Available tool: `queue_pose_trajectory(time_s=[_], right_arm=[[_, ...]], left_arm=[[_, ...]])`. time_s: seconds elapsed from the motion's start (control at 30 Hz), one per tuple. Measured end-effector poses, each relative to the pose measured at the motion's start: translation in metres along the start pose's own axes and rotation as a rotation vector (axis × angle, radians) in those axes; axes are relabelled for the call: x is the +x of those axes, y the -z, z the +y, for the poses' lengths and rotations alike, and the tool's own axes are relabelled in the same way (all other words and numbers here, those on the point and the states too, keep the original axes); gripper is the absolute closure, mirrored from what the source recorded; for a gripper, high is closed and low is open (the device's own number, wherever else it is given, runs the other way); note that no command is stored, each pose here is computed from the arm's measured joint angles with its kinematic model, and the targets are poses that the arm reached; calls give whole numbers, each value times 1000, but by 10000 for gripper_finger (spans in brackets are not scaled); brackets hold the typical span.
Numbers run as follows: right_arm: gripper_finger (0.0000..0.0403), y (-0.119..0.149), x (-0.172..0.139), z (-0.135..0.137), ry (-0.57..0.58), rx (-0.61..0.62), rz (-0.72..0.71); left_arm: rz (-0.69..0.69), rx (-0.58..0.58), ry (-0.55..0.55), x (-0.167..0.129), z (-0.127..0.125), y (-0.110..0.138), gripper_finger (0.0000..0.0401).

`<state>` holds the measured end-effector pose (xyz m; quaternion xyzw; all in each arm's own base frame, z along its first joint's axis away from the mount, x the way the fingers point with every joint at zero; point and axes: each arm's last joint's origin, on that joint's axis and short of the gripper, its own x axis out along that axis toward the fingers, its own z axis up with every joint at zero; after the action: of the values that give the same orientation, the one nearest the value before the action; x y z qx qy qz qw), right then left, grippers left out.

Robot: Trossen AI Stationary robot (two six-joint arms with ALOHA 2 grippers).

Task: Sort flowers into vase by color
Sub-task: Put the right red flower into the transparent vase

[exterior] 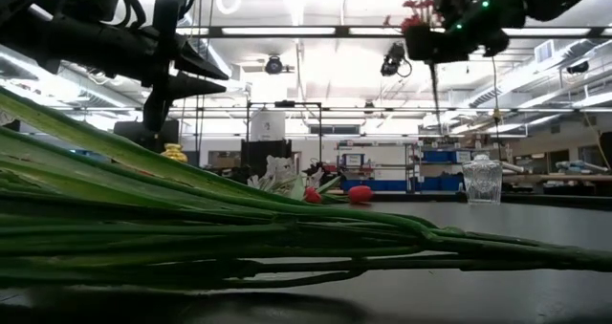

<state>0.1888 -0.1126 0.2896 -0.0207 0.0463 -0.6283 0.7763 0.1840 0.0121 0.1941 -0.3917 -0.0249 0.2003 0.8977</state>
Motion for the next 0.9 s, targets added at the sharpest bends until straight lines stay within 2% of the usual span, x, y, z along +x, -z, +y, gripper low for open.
queue_pose_trajectory(time_s=[0.1,0.27,0.5,0.73,0.9], right_arm=[[330,1,1,-17,38,29,43],[330,6,0,-37,25,52,127],[330,4,-6,-55,59,54,141],[330,30,-6,-60,36,129,175],[330,52,-6,-59,23,126,186]], left_arm=[[-12,0,-11,0,0,0,317],[-28,0,-25,0,1,-1,317],[-51,1,-45,0,1,-2,317],[-68,17,-62,1,3,-4,317],[-68,17,-63,1,3,-4,317]])
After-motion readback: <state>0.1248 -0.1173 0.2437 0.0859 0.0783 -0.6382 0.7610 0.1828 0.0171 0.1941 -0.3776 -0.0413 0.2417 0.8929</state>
